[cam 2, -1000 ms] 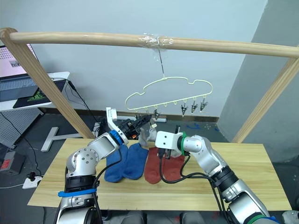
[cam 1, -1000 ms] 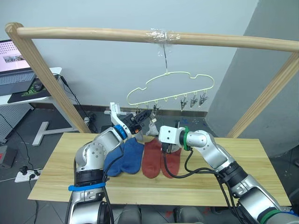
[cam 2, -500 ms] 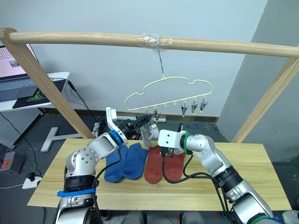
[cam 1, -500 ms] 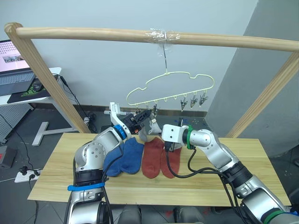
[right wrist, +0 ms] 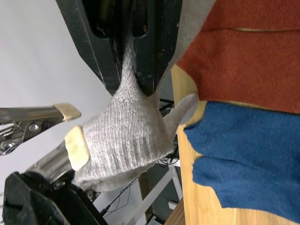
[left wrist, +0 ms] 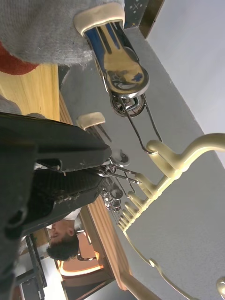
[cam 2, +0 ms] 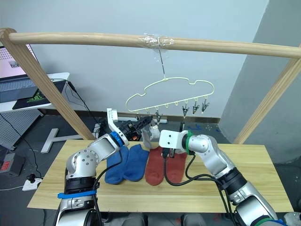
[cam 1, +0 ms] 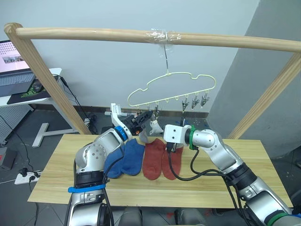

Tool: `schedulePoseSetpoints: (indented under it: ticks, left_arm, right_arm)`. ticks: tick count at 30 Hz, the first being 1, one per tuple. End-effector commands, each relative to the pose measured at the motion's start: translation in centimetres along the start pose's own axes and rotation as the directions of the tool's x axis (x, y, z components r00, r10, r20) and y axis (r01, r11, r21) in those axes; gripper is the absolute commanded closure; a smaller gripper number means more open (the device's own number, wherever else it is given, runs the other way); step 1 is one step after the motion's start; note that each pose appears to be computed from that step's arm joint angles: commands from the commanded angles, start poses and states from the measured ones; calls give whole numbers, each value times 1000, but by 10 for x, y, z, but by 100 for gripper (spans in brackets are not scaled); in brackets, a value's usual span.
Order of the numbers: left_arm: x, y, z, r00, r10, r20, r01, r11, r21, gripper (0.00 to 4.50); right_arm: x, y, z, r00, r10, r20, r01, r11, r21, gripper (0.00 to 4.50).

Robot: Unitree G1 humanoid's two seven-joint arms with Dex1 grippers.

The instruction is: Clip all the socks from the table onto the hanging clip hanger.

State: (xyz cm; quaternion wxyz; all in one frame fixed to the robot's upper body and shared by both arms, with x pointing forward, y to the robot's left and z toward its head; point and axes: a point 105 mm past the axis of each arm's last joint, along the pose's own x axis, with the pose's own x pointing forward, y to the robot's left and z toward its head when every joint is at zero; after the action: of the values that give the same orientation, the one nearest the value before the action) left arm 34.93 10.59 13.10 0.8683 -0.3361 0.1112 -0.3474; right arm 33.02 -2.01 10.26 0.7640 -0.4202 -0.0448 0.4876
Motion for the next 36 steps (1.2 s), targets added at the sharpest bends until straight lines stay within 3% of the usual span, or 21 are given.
schedulePoseSetpoints:
  ticks: [1,6,16,18,20,24,31,32,36]
  left_arm:
    - [4,-12,2,999,-48,4,48,999,20,442]
    - [1,-10,5,999,-42,13,41,998,47,442]
    - [-8,-3,11,999,-16,31,14,998,54,118]
    - [-16,0,17,999,1,41,-4,998,63,53]
    - [-32,-1,22,1000,8,22,-10,994,107,0]
    - [-44,-3,22,1000,8,-11,-6,985,170,0]
    - [-43,-8,14,999,14,-49,2,955,297,0]
    - [-43,-9,12,998,12,-57,7,947,322,0]
    - [-35,-20,-1,997,2,-79,38,863,503,0]
  right_arm:
    - [4,-13,9,998,-51,25,52,998,-32,444]
    - [5,-15,3,997,-71,7,71,997,-37,444]
    - [5,-16,3,994,-104,27,103,994,28,450]
    - [7,-15,3,992,-123,41,118,988,104,450]
    - [11,-10,4,990,-122,66,103,967,234,394]
    - [13,-4,7,988,-116,100,69,922,382,268]
    - [4,-3,2,985,-145,97,85,885,457,26]
    - [2,-5,1,984,-156,91,98,884,457,3]
    - [-22,-19,-12,969,-243,49,187,848,497,3]
